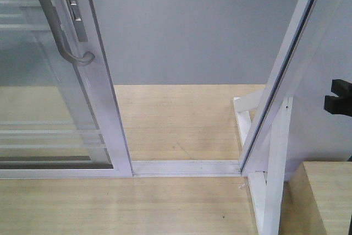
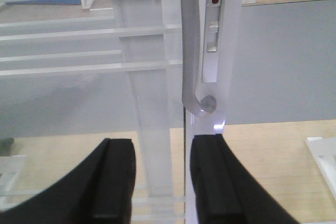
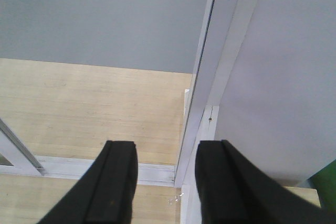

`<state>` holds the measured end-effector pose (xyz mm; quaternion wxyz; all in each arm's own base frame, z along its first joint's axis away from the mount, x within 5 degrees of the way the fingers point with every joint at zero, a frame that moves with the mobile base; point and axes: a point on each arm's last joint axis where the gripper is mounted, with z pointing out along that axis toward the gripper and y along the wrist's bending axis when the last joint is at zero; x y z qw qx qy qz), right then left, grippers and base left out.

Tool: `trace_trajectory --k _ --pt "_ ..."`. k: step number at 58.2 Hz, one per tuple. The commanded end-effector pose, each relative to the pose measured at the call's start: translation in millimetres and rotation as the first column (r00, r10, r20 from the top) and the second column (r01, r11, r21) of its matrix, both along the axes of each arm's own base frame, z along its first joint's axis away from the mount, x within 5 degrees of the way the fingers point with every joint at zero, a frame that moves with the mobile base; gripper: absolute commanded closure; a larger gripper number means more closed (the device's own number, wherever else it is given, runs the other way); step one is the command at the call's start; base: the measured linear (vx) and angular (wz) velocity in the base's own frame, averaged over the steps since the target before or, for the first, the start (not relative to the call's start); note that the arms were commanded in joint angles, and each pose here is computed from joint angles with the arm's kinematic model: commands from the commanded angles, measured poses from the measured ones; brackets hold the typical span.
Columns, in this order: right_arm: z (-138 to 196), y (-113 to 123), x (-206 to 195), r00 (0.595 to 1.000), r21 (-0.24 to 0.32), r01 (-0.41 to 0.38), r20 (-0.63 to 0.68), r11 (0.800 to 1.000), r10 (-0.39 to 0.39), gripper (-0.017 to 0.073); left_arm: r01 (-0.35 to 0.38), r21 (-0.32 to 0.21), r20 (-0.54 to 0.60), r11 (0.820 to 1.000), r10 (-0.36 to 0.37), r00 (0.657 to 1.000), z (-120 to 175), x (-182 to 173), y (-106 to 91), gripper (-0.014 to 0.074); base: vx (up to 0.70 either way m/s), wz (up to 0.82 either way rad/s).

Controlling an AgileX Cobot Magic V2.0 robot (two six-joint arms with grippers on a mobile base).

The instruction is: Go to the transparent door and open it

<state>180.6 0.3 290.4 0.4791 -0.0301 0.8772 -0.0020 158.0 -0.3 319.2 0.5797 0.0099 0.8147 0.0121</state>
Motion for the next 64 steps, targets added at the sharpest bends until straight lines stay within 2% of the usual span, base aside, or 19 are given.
trace_trajectory --k 1,6,18,28,42,44,51,53,57,64 --pt "17.2 -1.7 2.8 0.994 -0.008 0.011 0.108 1.000 -0.010 0.0209 0.016 -0.049 0.146 0.999 -0.009 0.989 16.3 -9.7 -2.5 0.0281 0.00 0.00" --pt "17.2 -1.6 2.8 0.994 -0.007 0.011 0.108 1.000 -0.010 0.0209 0.020 -0.061 0.184 0.998 -0.009 0.983 11.9 -23.8 -2.5 0.0370 0.00 0.00" --pt "17.2 -1.6 2.8 0.994 -0.007 0.011 0.108 1.000 -0.010 0.0209 0.029 -0.045 0.318 0.999 -0.013 0.948 -9.2 -58.6 -1.8 0.0603 0.00 0.00" --pt "17.1 -1.6 2.7 0.994 -0.007 0.011 0.107 1.000 -0.010 0.0209 0.037 -0.039 0.425 0.999 -0.016 0.905 -39.6 -75.9 -1.7 0.0601 0.00 0.00" --pt "17.0 -1.6 2.7 0.994 -0.007 0.011 0.106 1.000 -0.010 0.0209 0.048 -0.036 0.577 0.998 -0.019 0.817 -99.7 -96.8 -1.6 0.0600 0.00 0.00" --pt "17.1 -1.6 2.7 0.994 -0.007 0.011 0.107 1.000 -0.010 0.0209 0.046 -0.037 0.556 0.998 -0.018 0.831 -100.9 -99.1 -1.5 0.0600 0.00 0.00" --pt "16.5 -1.6 3.4 0.995 -0.007 0.011 0.104 1.000 -0.010 0.0209 0.044 -0.038 0.556 0.998 -0.016 0.831 -103.7 -104.8 -1.2 0.0600 0.00 0.00" --pt "16.1 -1.6 3.2 0.995 -0.007 0.010 0.099 1.000 -0.010 0.0209 0.043 -0.039 0.531 0.998 -0.016 0.847 -105.8 -103.2 -1.2 0.0600 0.00 0.00" --pt "16.3 -1.6 3.3 0.995 -0.007 0.011 0.102 1.000 -0.010 0.0209 0.042 -0.040 0.517 0.998 -0.016 0.856 -107.2 -102.8 -1.2 0.0600 0.00 0.00" --pt "16.2 -1.6 3.2 0.995 -0.007 0.010 0.100 1.000 -0.010 0.0209 0.042 -0.040 0.519 0.998 -0.016 0.855 -106.7 -102.8 -1.2 0.0600 0.00 0.00"
